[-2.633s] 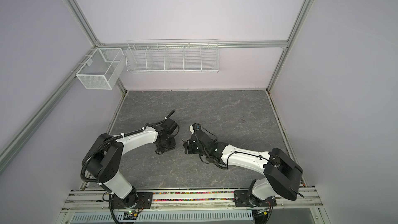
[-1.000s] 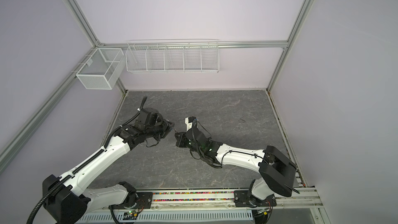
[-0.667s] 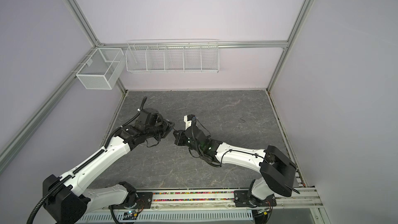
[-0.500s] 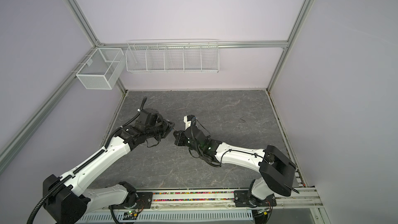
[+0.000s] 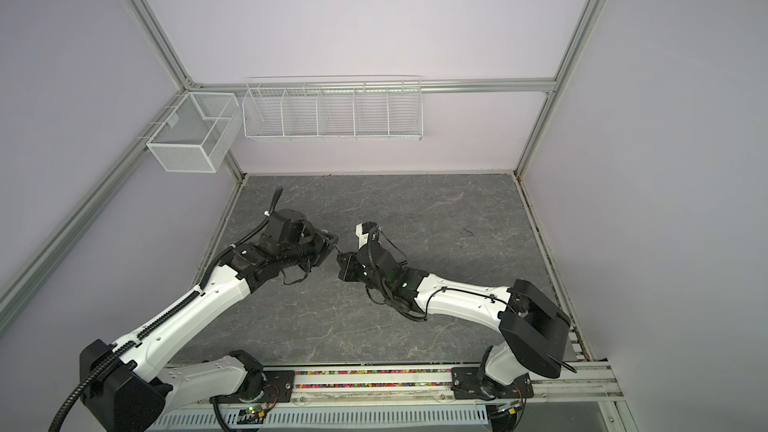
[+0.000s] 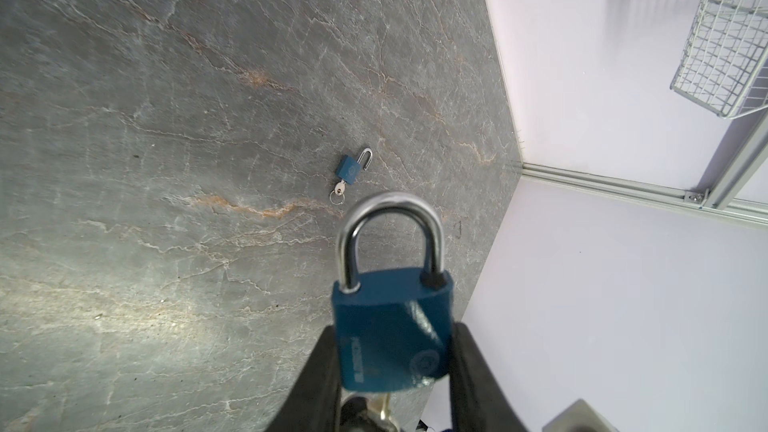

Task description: Unlock with the key

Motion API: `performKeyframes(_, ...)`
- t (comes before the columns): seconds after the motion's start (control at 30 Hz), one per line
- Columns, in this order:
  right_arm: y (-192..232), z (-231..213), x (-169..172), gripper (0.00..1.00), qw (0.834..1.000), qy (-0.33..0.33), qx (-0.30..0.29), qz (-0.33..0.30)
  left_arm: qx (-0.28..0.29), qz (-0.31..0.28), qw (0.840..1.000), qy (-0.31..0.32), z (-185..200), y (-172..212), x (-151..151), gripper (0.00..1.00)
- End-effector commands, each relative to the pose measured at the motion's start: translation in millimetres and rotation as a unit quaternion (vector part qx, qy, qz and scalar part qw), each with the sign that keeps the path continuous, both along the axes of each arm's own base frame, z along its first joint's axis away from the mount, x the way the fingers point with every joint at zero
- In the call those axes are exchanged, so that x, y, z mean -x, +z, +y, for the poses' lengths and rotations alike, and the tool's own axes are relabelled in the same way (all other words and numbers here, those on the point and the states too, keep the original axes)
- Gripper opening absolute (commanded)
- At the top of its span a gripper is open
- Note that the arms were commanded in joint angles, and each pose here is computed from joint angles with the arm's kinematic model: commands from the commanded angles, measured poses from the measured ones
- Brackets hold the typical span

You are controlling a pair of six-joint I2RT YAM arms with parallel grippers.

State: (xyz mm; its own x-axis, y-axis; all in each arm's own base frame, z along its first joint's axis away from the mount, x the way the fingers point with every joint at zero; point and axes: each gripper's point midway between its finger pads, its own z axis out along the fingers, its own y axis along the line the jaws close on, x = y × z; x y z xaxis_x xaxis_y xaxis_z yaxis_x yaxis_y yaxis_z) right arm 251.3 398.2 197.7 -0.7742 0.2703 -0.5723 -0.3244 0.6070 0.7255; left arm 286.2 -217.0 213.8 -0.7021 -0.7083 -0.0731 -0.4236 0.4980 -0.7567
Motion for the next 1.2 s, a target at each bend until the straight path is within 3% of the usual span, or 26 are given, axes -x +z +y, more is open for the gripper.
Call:
performKeyframes(0.0, 11.7, -1.2, -6.5, 0.06, 1.0, -0.006, -0.006, -0.01, 0.015, -0.012, 1.0, 0.004, -2.5, 10.7, -0.8, 0.0)
performKeyframes(0.73, 17.4, 10.4, -8.7, 0.06, 1.0, 0.02, -0.019, -0.002, 0.006, -0.013, 1.0, -0.015, -11.9, 9.9, 0.0, 0.0)
performKeyframes(1.17, 4.4, 16.2, -6.7, 0.06, 0.999, 0.03, 0.002, 0.012, 0.003, -0.014, 1.0, -0.021, -15.7, 9.8, -3.2, 0.0)
